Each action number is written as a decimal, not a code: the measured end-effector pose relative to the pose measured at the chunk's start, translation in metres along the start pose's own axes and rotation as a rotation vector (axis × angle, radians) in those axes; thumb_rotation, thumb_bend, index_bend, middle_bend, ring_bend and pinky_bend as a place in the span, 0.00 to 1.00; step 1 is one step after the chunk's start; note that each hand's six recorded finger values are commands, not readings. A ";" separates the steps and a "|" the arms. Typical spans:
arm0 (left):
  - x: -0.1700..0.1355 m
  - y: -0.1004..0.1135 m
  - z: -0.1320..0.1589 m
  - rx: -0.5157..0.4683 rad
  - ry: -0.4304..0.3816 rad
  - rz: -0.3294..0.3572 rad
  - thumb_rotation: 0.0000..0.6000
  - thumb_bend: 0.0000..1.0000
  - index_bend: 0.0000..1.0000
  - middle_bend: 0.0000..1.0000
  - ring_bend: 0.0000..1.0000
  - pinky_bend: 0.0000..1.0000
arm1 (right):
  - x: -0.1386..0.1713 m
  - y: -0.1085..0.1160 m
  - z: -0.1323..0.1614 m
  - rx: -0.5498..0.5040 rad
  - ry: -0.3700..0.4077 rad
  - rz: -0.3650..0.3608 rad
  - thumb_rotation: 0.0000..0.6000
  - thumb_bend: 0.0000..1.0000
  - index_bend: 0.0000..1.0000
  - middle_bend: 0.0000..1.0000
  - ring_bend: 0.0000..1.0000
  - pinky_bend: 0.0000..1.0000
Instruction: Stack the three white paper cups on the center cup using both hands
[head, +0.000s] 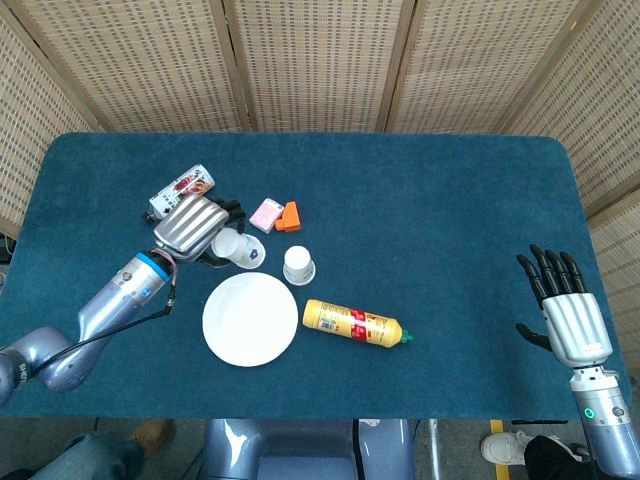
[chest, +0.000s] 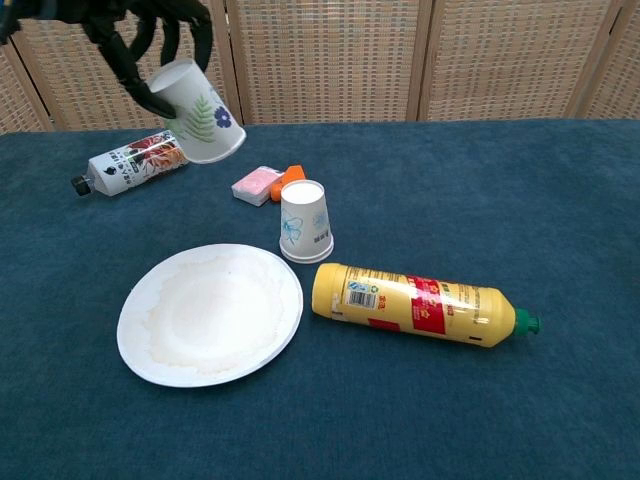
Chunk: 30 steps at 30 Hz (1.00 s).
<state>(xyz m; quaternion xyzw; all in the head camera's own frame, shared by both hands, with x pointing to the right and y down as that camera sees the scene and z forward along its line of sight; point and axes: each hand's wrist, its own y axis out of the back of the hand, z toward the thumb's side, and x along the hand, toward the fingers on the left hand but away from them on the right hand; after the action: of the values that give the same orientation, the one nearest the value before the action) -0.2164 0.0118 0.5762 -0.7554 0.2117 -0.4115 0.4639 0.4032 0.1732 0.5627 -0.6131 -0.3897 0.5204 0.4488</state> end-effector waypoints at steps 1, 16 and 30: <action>0.005 0.001 0.004 0.005 0.000 -0.007 1.00 0.12 0.54 0.43 0.50 0.59 | 0.000 0.000 -0.001 0.000 -0.002 0.000 1.00 0.00 0.06 0.00 0.00 0.02; 0.072 -0.002 0.059 -0.023 0.049 -0.163 1.00 0.12 0.54 0.43 0.50 0.55 | -0.001 0.005 -0.009 -0.014 -0.029 -0.013 1.00 0.00 0.06 0.00 0.00 0.01; 0.099 -0.019 0.079 0.054 0.087 -0.188 1.00 0.11 0.54 0.43 0.50 0.55 | -0.001 0.012 -0.018 -0.045 -0.043 -0.026 1.00 0.00 0.06 0.00 0.00 0.01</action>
<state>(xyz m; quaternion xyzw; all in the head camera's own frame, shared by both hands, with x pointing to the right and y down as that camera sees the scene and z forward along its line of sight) -0.0963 -0.0069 0.6166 -0.7407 0.1487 -0.4911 0.4337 0.4206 0.1658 0.5529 -0.6067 -0.4190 0.5184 0.4332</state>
